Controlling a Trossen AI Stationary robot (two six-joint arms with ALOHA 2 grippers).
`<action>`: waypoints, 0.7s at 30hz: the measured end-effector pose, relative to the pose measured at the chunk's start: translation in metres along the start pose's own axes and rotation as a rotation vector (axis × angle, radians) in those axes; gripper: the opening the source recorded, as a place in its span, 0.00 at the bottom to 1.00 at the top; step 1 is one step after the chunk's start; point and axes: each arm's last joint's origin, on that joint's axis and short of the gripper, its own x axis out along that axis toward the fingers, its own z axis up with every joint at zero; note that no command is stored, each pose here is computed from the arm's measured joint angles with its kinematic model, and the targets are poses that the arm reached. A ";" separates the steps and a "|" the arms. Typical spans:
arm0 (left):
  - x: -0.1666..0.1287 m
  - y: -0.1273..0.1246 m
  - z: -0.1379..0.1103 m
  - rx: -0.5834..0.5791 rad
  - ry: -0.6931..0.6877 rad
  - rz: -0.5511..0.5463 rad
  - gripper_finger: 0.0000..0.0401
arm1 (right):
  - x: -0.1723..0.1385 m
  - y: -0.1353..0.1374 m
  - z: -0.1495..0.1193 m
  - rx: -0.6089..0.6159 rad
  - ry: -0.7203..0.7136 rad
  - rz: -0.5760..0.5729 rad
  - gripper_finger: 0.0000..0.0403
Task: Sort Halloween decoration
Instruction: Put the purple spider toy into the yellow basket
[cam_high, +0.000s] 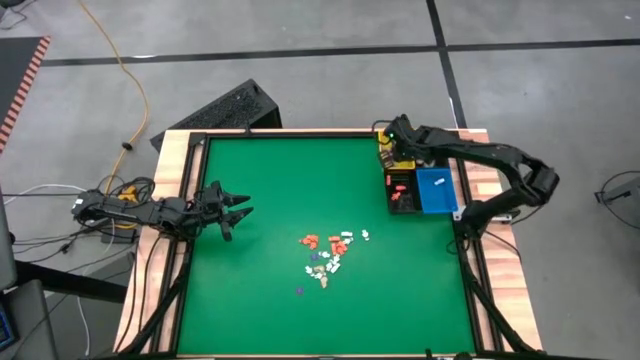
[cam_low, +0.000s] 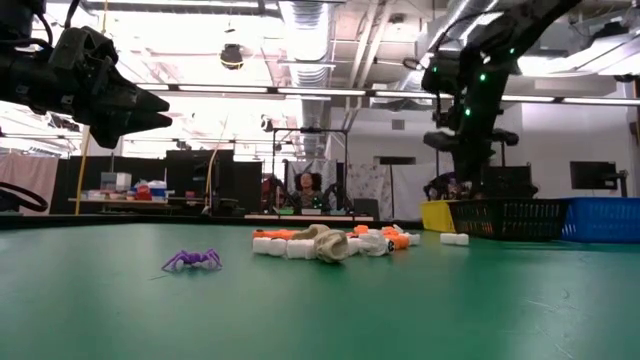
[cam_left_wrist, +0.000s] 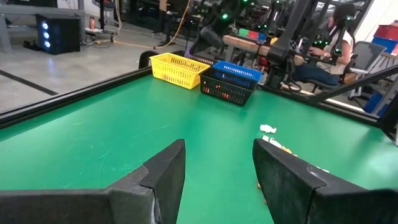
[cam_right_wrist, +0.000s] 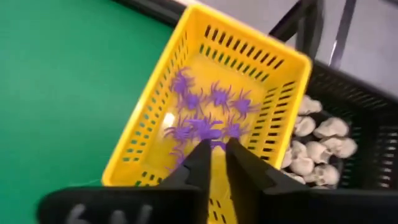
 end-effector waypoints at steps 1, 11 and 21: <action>0.000 0.000 0.000 0.000 0.000 0.000 0.44 | 0.003 0.000 0.000 -0.001 0.013 0.001 0.23; 0.000 0.000 0.000 0.000 0.000 0.000 0.44 | -0.001 0.000 0.007 -0.023 -0.001 0.006 0.45; 0.000 0.000 0.000 0.000 0.000 0.000 0.44 | -0.013 0.005 0.020 -0.109 -0.037 0.029 0.45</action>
